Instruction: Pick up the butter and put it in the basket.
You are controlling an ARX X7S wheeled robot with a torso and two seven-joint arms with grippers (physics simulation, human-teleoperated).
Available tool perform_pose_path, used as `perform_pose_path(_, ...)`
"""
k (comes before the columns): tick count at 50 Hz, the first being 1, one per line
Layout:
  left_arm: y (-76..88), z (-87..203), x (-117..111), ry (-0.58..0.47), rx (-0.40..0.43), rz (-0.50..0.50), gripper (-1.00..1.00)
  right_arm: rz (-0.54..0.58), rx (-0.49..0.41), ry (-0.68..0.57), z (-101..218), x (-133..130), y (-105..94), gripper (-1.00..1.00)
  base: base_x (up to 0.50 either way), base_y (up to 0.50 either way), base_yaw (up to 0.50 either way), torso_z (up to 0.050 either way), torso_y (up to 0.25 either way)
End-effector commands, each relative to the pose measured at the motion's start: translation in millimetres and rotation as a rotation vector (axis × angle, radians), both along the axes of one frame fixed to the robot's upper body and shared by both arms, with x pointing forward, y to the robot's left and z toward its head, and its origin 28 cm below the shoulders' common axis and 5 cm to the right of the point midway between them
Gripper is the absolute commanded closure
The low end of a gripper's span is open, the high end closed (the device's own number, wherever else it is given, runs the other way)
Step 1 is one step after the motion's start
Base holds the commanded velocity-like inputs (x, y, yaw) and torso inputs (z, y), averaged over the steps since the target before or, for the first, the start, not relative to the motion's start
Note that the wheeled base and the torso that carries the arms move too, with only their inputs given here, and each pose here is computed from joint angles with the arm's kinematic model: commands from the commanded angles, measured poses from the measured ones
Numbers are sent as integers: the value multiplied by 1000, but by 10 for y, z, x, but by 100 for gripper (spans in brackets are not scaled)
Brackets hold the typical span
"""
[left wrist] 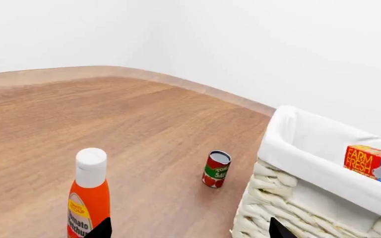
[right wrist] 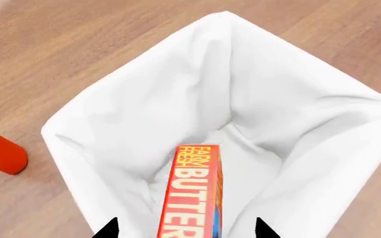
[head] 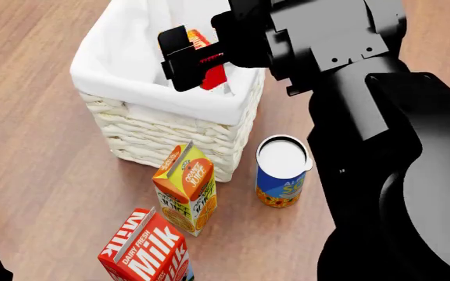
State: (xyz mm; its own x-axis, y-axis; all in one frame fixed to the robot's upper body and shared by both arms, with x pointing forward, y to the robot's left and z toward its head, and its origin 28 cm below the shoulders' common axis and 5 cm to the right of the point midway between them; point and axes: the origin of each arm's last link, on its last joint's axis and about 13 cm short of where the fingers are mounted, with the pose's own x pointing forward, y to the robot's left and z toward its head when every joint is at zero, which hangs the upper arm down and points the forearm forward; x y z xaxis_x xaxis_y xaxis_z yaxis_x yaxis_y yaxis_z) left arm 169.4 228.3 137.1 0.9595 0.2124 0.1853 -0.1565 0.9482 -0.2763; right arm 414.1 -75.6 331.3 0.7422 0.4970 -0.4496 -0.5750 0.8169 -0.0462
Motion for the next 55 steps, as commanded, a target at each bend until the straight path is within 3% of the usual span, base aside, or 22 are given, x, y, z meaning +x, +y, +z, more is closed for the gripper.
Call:
perform_pose_path(1,-3,-2,1,-1,0,-2,-100,35,42,-89,92,30,16,-100,0,0,0,0,0)
perform_pose_path(13,-3,-21,8,-3,8,-1,-100,38,23,-244,236,68,15,-100,0,0,0,0,0)
perform_pose_path(17,1,-17,11,-4,4,-2,-100,26,-3,-384,338,97,16,-100,0,0,0,0,0)
perform_pose_path(22,0,-28,21,-8,1,1,-100,19,26,-562,437,126,46,-100,0,0,0,0,0)
perform_pose_path(25,-6,-39,25,-3,2,-1,-100,8,12,-604,373,156,24,-100,0,0,0,0,0)
perform_pose_path(29,0,-43,29,-5,7,0,-100,-37,64,-700,338,173,-36,-100,0,0,0,0,0)
perform_pose_path(45,37,-26,31,-17,6,-7,-100,-52,1,-965,184,-400,-50,-100,0,0,0,0,0)
perform_pose_path(55,52,-26,61,-23,6,-2,-100,-74,47,-1037,144,-791,-178,-100,0,0,0,0,0)
